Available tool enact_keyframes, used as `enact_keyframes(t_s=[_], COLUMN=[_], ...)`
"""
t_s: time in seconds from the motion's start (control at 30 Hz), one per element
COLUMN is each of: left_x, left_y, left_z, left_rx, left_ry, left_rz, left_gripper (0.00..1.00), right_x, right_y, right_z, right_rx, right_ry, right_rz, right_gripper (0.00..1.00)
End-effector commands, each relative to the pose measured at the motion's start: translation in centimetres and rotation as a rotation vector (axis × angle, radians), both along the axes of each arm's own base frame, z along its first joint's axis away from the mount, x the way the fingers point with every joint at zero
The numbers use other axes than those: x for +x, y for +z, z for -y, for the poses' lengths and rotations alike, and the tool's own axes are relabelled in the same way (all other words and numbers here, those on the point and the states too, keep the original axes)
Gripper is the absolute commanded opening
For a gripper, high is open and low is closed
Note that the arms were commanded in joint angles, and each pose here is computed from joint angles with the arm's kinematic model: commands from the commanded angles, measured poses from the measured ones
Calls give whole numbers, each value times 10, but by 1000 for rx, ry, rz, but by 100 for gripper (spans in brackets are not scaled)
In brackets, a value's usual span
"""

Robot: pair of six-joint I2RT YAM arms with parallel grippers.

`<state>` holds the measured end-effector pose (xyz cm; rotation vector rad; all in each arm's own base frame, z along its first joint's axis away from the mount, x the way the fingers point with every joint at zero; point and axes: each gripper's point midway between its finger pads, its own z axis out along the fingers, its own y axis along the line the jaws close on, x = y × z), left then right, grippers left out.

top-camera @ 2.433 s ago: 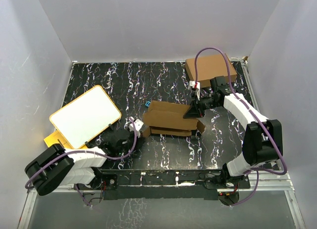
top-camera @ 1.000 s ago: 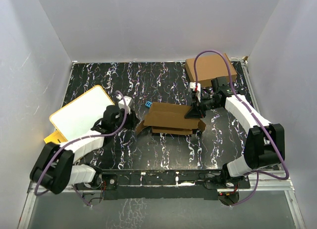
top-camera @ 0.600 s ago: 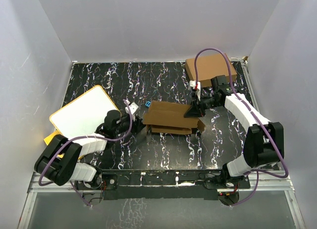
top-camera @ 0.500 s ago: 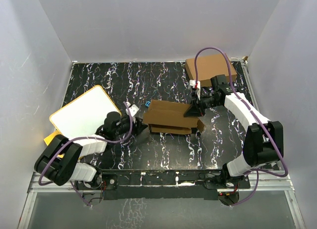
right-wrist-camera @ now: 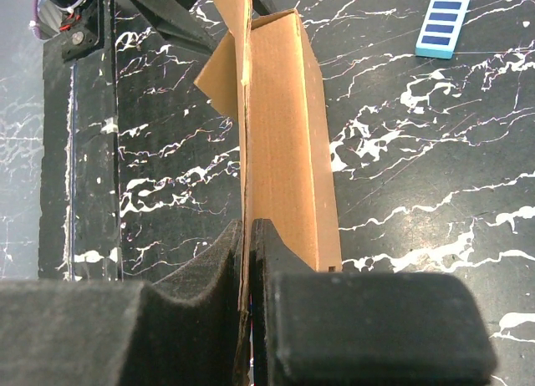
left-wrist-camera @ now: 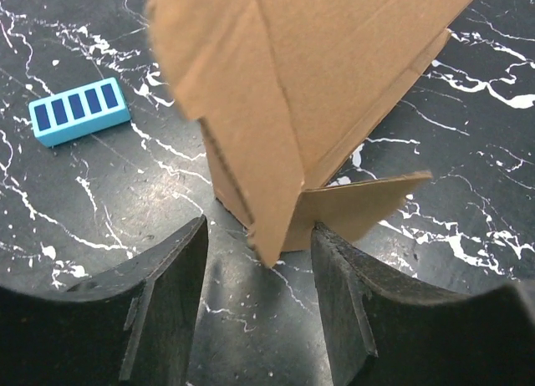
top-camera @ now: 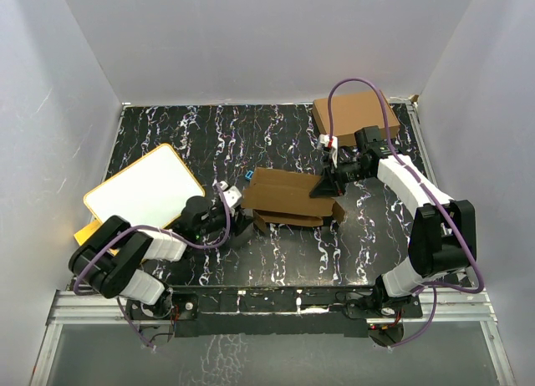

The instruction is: Fold the paper box

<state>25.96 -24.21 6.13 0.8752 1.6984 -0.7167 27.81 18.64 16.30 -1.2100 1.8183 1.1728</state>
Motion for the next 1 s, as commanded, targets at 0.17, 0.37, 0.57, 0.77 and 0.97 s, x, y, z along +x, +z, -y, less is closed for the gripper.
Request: enact_keyframes(t_s=[0.17, 0.37, 0.57, 0.77, 0.97], left_x=[10, 18, 23, 27, 28], left_y=[20, 17, 11, 10, 16], left_z=[17, 23, 29, 34, 36], left_rx=[-48, -41, -58, -75, -121], left_ry=[49, 111, 152, 183, 197], left_rz=[168, 183, 167, 168, 171], left_gripper=[52, 50, 49, 47, 46], right_x=[8, 6, 5, 4, 3], right_y=[13, 11, 11, 12, 11], right_z=[-5, -5, -6, -7, -7], right_rx=[40, 47, 55, 62, 64], right_ry=[16, 19, 24, 27, 27], right_rz=[47, 36, 27, 18, 11], right_gripper=[8, 8, 8, 8, 8])
